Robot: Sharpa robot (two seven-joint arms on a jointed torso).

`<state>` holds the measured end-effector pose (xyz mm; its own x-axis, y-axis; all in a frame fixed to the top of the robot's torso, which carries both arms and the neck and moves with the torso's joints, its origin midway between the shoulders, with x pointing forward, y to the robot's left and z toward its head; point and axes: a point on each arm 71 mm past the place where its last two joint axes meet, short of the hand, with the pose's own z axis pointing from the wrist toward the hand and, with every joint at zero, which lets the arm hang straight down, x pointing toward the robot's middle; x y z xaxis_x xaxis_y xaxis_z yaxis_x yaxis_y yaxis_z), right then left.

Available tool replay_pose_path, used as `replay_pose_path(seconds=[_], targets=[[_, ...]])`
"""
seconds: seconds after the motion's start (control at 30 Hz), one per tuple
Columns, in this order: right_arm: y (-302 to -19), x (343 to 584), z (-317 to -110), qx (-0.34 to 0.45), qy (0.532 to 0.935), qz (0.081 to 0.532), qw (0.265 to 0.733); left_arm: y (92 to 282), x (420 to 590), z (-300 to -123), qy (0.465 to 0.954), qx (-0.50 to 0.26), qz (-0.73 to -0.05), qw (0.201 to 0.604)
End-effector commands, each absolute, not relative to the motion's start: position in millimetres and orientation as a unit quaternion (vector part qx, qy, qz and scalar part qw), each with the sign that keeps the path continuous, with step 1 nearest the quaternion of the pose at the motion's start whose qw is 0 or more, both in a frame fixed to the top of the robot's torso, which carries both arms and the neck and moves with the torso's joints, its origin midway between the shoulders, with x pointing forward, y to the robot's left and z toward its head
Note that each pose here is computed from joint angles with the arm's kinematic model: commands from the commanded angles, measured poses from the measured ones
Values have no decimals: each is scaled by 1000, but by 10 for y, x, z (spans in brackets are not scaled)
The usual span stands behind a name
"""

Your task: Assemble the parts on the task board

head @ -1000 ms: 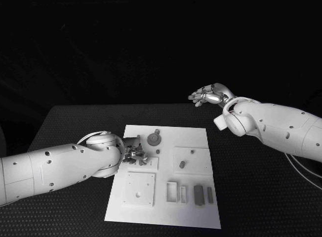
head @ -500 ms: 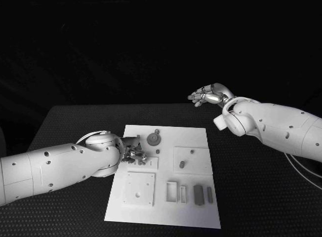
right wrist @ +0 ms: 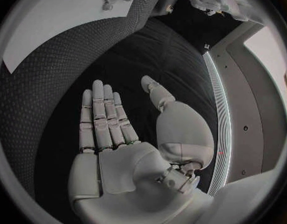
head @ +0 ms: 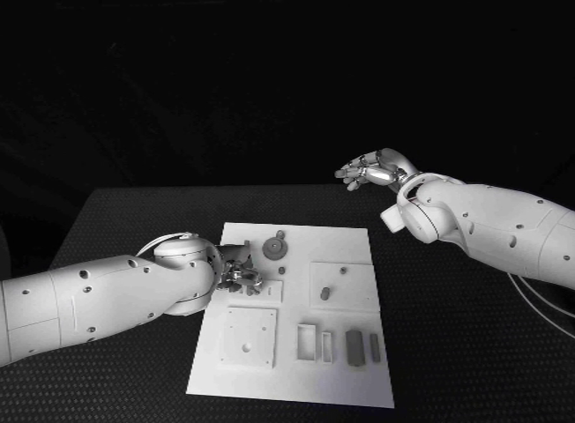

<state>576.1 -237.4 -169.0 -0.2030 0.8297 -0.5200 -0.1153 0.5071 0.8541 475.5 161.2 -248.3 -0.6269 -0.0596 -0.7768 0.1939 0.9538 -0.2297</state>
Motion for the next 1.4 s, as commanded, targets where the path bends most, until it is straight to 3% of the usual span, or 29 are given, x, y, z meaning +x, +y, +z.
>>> replay_pose_path(seconds=[0.03, 0.87, 1.4], targets=[[-2350, 5751, -1692, 268, 658, 421, 564, 1606, 4729, -2523, 898, 52, -136, 415], [-2350, 5750, -1695, 269, 658, 421, 563, 1564, 4709, -2550, 890, 59, -140, 431], [-2371, 5749, -1707, 271, 658, 419, 563, 1636, 4709, -2482, 869, 26, -162, 468]])
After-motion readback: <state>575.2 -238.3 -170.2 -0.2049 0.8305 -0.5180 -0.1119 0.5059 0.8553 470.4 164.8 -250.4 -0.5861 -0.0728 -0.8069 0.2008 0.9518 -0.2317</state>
